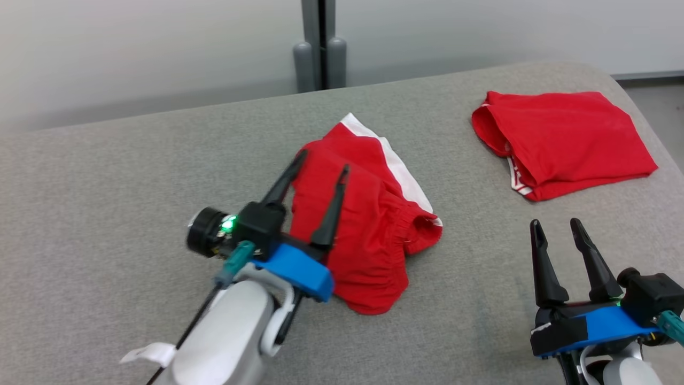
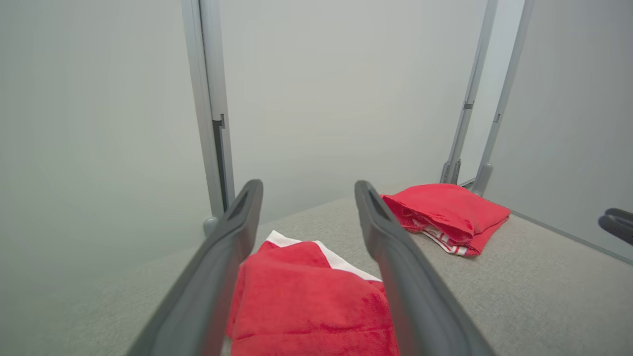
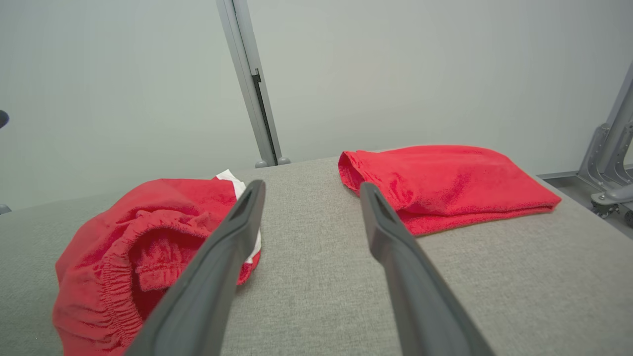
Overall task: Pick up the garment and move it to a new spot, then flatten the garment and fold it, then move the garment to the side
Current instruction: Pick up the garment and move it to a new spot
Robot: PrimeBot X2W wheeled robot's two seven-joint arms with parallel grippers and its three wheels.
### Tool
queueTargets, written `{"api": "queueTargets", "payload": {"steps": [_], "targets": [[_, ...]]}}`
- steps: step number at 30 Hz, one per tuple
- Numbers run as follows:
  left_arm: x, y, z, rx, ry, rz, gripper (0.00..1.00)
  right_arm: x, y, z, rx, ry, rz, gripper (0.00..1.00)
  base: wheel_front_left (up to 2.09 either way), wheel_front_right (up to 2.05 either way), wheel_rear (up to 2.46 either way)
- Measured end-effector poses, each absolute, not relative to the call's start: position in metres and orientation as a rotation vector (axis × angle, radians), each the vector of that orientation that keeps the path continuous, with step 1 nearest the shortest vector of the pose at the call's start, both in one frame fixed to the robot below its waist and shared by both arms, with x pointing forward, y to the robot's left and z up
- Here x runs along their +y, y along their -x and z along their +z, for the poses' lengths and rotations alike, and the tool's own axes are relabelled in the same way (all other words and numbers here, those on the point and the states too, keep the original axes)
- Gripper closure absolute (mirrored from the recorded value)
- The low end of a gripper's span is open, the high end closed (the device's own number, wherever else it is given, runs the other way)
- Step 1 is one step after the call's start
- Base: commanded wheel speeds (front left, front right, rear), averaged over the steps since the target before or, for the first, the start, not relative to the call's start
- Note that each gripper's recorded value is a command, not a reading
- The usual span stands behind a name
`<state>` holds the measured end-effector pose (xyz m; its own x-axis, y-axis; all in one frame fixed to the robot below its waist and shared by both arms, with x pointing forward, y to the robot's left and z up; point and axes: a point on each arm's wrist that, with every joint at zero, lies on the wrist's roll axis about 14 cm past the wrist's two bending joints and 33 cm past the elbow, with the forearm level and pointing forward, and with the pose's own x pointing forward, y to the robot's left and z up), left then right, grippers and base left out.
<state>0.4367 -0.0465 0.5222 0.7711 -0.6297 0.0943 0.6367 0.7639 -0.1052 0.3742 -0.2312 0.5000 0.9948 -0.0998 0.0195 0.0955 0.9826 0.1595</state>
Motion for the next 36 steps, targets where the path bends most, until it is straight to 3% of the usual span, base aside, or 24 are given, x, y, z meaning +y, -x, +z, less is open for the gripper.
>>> {"api": "queueTargets", "payload": {"steps": [8,19,36], "targets": [[0.051,-0.445,0.520,-0.068,0.114,-0.416,0.00,-0.211,-0.382,0.505,-0.033,-0.165,-0.034,0.00,0.00,0.00,0.00],[0.152,-0.419,0.520,-0.082,0.102,-0.129,0.00,-0.182,-0.390,0.507,-0.021,-0.166,0.054,0.00,0.00,0.00,0.00],[0.192,-0.367,0.498,-0.032,0.102,0.017,0.00,-0.169,-0.382,0.505,0.000,-0.159,0.092,0.00,0.00,0.00,0.00]]}}
